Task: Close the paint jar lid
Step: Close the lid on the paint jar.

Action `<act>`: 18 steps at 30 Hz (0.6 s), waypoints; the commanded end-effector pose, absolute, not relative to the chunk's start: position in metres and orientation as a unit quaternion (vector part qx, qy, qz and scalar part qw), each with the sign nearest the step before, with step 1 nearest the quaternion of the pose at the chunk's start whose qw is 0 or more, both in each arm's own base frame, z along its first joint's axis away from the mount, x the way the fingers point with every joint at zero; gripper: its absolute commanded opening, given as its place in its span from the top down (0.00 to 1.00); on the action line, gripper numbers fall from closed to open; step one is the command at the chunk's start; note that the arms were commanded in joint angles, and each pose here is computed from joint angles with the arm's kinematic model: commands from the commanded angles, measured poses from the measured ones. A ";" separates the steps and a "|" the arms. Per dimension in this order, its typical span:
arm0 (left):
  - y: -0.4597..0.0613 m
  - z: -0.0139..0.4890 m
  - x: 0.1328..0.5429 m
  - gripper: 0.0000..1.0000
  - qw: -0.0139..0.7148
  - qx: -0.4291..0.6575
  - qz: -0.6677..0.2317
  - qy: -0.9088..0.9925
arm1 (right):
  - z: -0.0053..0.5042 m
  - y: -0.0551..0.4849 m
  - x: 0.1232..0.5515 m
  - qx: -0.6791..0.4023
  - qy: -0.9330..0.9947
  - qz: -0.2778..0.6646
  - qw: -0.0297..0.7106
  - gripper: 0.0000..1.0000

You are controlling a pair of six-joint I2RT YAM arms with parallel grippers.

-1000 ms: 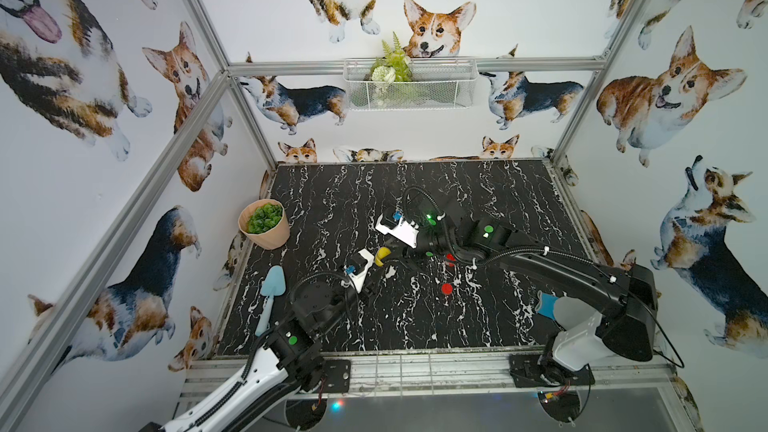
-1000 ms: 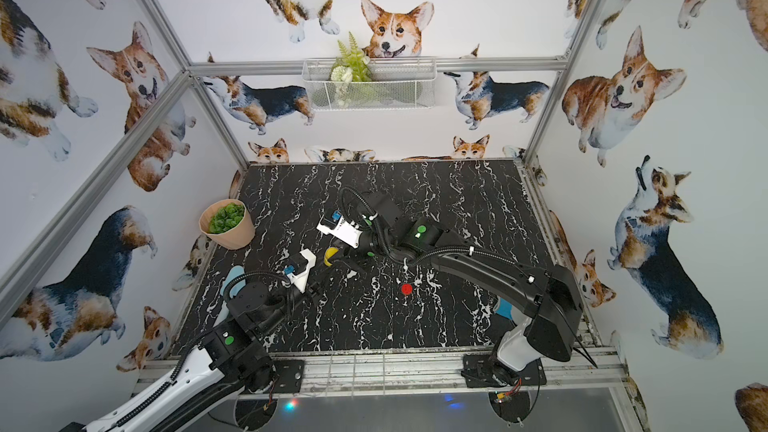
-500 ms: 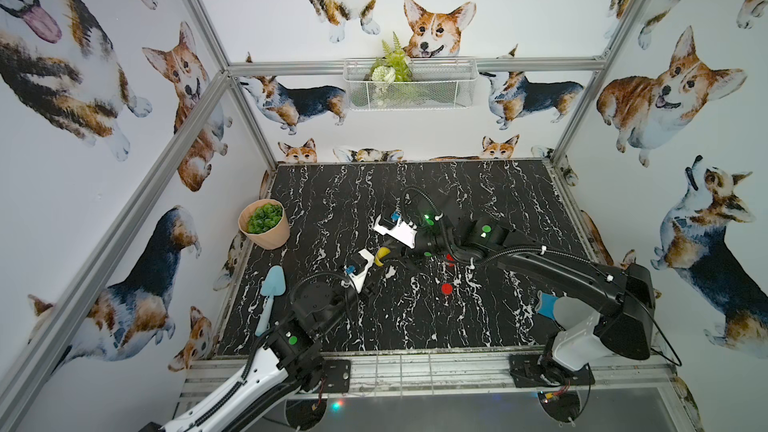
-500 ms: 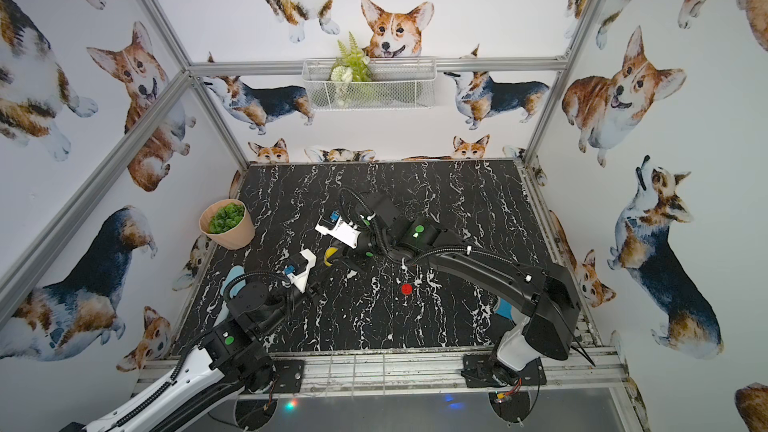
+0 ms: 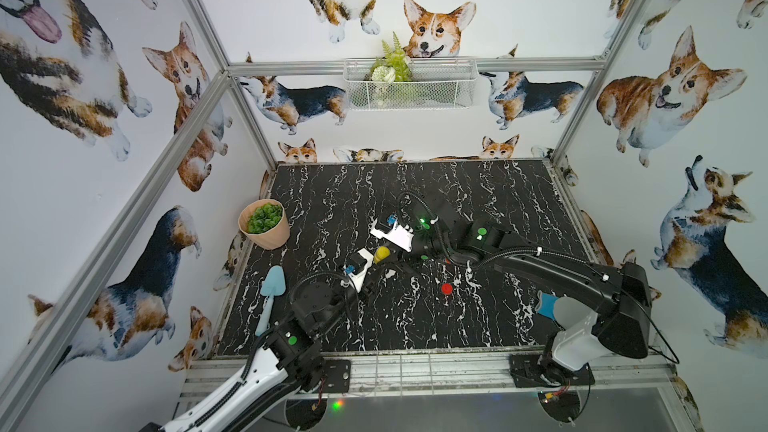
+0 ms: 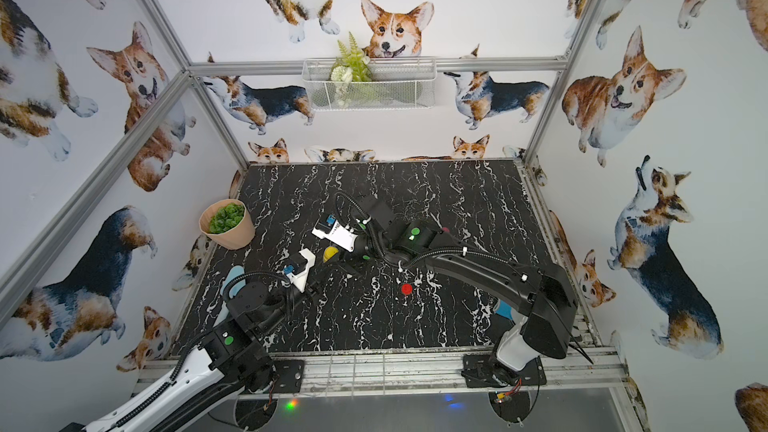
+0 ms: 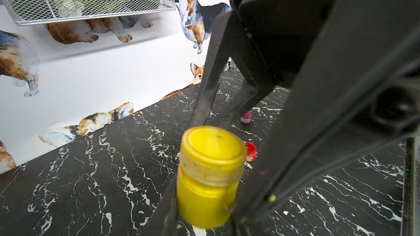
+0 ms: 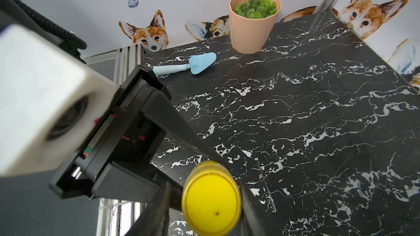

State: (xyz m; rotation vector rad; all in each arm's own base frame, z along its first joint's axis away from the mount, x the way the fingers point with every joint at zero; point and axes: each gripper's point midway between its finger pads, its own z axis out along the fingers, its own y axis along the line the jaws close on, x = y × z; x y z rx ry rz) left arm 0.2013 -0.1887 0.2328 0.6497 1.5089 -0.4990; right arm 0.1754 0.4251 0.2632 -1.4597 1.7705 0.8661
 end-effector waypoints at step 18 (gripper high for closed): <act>-0.190 0.244 0.202 0.69 0.666 0.286 -0.220 0.653 | 0.278 0.426 0.185 -0.555 0.672 0.330 0.362 0.56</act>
